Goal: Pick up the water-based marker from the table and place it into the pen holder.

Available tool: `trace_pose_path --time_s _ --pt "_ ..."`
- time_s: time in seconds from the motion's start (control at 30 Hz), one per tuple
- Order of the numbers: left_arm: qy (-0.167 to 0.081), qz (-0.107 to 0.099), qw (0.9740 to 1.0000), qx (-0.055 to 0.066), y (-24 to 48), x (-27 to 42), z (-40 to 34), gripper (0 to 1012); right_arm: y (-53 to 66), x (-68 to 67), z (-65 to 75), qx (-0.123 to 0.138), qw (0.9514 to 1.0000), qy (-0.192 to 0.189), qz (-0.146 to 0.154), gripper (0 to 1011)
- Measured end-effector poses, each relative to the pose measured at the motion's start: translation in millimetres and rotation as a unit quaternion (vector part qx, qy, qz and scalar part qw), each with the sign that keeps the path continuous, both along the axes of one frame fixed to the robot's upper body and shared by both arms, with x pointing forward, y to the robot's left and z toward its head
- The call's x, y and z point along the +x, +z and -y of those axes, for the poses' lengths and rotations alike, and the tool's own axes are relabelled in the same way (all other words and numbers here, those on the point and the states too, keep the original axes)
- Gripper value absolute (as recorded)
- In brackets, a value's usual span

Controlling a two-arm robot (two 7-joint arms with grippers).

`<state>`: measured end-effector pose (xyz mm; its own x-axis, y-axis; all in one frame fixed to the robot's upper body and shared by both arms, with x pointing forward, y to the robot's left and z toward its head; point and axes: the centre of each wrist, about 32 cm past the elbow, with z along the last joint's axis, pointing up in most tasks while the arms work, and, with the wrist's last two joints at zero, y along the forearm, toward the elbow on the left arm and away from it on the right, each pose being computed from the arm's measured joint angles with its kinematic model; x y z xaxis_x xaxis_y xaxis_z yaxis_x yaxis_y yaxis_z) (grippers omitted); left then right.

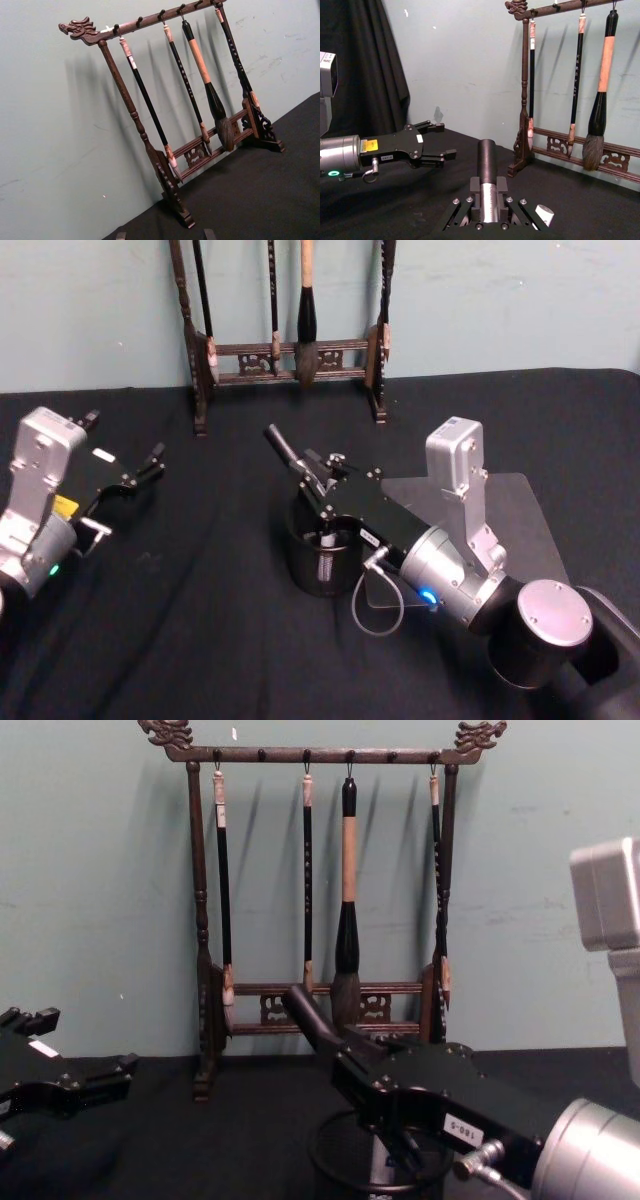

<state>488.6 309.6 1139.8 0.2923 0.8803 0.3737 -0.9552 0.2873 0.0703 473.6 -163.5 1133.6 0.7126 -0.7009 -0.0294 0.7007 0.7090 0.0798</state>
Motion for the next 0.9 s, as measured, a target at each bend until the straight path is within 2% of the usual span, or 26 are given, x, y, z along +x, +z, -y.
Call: trace_pose_path --time_s 0.17,0.3,0.33,0.43,0.67,0.9 --pt "0.000 0.000 1.0000 0.000 0.0 0.0 0.0 1001 0.0 0.0 0.0 0.000 1.0000 0.000 0.000 198" --pt "0.000 0.000 1.0000 0.000 0.0 0.0 0.0 1001 0.0 0.0 0.0 0.000 1.0000 0.000 0.000 255" --pt "0.000 0.000 1.0000 0.000 0.0 0.0 0.0 1001 0.0 0.0 0.1 0.000 1.0000 0.000 0.000 327" --pt "0.000 0.000 1.0000 0.000 0.0 0.0 0.0 1001 0.0 0.0 0.2 0.000 1.0000 0.000 0.000 394" --pt "0.000 0.000 1.0000 0.000 0.0 0.0 0.0 1001 0.1 0.0 0.2 0.001 1.0000 0.001 0.000 647" --pt "0.000 0.000 1.0000 0.000 0.0 0.0 0.0 1001 0.1 0.0 0.2 0.001 1.0000 0.001 0.000 838"
